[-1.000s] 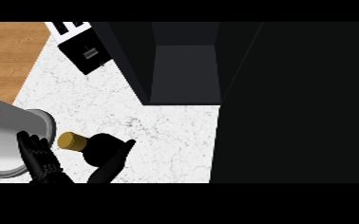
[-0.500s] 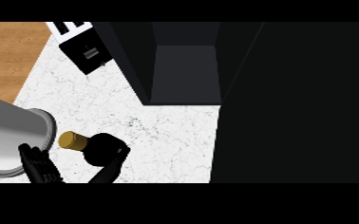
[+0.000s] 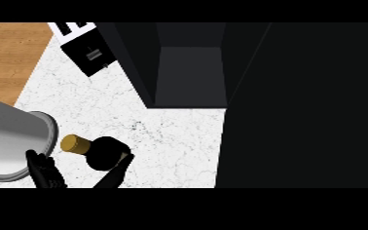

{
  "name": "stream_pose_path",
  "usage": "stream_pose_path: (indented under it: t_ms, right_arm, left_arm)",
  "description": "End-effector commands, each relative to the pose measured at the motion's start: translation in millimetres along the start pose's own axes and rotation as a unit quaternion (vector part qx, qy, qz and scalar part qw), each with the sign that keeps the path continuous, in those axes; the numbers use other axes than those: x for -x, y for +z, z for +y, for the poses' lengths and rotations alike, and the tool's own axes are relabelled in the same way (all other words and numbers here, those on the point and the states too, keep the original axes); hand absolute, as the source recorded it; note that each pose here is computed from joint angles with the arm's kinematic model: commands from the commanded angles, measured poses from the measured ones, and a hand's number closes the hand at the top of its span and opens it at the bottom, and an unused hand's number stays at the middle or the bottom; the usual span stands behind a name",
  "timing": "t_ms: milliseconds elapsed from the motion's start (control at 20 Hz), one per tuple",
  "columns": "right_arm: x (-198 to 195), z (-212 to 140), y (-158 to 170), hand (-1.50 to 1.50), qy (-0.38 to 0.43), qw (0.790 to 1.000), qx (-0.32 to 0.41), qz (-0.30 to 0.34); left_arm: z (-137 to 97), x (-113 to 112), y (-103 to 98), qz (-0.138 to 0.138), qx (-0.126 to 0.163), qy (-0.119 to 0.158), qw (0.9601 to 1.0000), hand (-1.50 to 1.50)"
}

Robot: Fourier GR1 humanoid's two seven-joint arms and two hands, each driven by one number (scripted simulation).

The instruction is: Pick up the wine, place it into the cabinet and close the cabinet

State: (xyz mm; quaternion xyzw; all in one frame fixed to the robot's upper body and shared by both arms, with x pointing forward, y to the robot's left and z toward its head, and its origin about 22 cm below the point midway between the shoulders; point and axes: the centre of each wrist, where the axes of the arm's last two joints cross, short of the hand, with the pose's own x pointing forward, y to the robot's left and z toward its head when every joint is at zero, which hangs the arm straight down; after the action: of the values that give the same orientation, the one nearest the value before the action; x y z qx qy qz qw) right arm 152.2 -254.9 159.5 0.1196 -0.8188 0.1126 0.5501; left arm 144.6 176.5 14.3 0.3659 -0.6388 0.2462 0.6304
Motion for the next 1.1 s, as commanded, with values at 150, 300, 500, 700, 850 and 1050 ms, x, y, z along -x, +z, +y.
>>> stream_pose_path:
  t_ms: [150, 300, 500, 700, 850, 1050]
  right_arm:
    - [-16.0, 5.6, 2.4, -1.5, -0.022, 1.0, -0.012, -0.017]
    - [-15.8, 10.2, 9.2, -1.5, -0.025, 0.999, -0.013, -0.026]
    - [-7.5, 11.7, 3.1, -1.5, -0.023, 0.999, -0.009, -0.022]
    - [-14.8, 4.2, 4.8, -1.5, -0.023, 0.999, -0.018, -0.018]
    - [-15.1, 9.0, 12.3, -1.5, -0.02, 1.0, -0.012, -0.021]
    - [-9.5, 11.3, 9.5, -1.5, -0.022, 0.999, -0.007, -0.023]
  left_arm:
    - [-7.5, 4.0, -9.5, 0.015, 0.004, -0.001, 0.9999, -1.5]
    - [-9.0, 4.9, -2.8, 0.018, 0.011, 0.002, 0.9998, -1.5]
    - [-30.1, 13.4, -4.7, 0.017, 0.005, -0.001, 0.9998, -1.5]
    - [-27.6, 12.0, 6.2, 0.029, 0.021, 0.004, 0.9993, -1.5]
    - [-35.6, 13.9, -17.1, 0.028, 0.018, -0.007, 0.9994, -1.5]
    - [-25.3, 11.1, -3.9, 0.039, 0.036, 0.001, 0.9986, -1.5]
